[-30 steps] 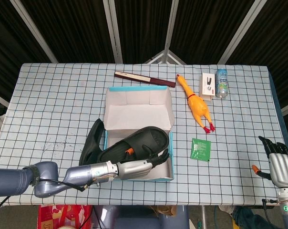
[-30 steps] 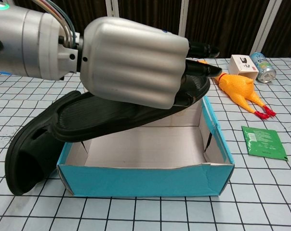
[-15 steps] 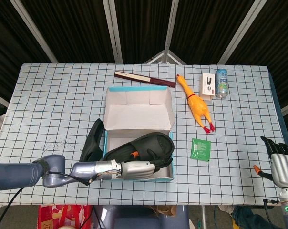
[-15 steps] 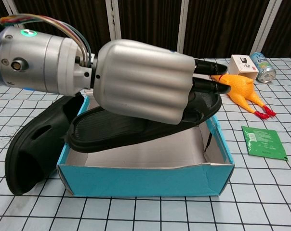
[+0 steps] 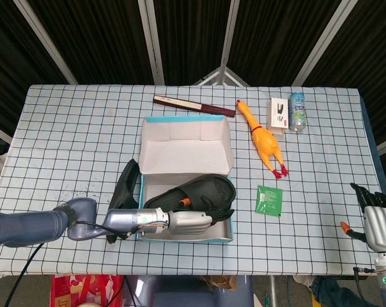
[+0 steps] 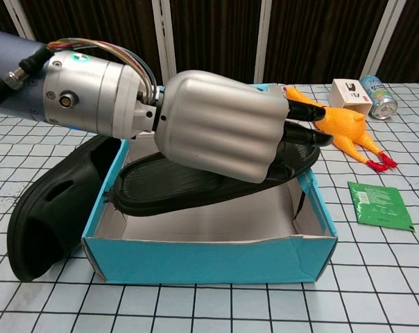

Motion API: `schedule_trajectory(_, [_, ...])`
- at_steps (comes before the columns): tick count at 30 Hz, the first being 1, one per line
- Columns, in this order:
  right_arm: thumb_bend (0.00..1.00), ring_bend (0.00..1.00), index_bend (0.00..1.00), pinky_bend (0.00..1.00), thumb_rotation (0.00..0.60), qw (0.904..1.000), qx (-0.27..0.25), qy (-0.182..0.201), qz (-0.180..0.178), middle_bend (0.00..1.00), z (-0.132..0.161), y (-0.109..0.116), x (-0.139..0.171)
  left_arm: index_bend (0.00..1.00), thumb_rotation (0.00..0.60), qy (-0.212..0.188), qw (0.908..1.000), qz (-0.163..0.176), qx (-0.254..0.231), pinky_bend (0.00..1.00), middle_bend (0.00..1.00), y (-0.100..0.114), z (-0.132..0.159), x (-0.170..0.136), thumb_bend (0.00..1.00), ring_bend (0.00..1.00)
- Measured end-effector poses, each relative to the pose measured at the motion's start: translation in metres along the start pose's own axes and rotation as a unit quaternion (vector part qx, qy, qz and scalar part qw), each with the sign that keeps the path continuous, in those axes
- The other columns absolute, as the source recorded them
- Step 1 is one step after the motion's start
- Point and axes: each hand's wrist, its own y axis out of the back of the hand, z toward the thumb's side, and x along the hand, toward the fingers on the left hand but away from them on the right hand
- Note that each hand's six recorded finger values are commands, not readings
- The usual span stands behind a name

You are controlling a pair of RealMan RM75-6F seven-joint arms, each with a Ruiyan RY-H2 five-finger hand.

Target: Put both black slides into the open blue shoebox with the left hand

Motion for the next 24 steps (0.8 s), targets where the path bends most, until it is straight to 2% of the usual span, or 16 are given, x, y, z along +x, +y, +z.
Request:
schedule_trajectory(9, [0.23,0.24,0.13,0.15,0.6,1.0,0.002,-0.004,0.003,0.19,-0.001,-0.001,-0.001,0.27,0.6,-0.012,0.9995,0.003,-0.029,0.16,0.53,-0.009,0.019,0.004,0.48,0.09])
schedule_trajectory(12, [0.23,0.24,0.13,0.15,0.6,1.0,0.002,-0.005,0.004,0.19,-0.001,-0.002,-0.002,0.27,0.6,-0.014,0.9992,0.008,-0.038,0.16,0.52,-0.008,0.026,0.003,0.41,0.09])
schedule_trajectory(15, [0.23,0.24,0.13,0.15,0.6,1.0,0.003,-0.005,0.005,0.19,-0.001,-0.002,-0.002,0.27,0.6,-0.009,0.9992,0.009,-0.038,0.16,0.51,-0.009,0.027,0.004,0.28,0.09])
schedule_trajectory(17, [0.23,0.24,0.13,0.15,0.6,1.0,0.003,-0.006,0.005,0.19,-0.001,-0.002,-0.002,0.26,0.6,-0.004,0.9992,0.01,-0.039,0.16,0.49,-0.01,0.028,0.006,0.24,0.09])
schedule_trajectory(24, [0.23,0.24,0.13,0.15,0.6,1.0,0.003,-0.007,0.005,0.19,-0.001,-0.002,-0.001,0.25,0.6,0.003,0.997,0.008,-0.076,0.16,0.48,-0.009,0.036,0.006,0.15,0.1])
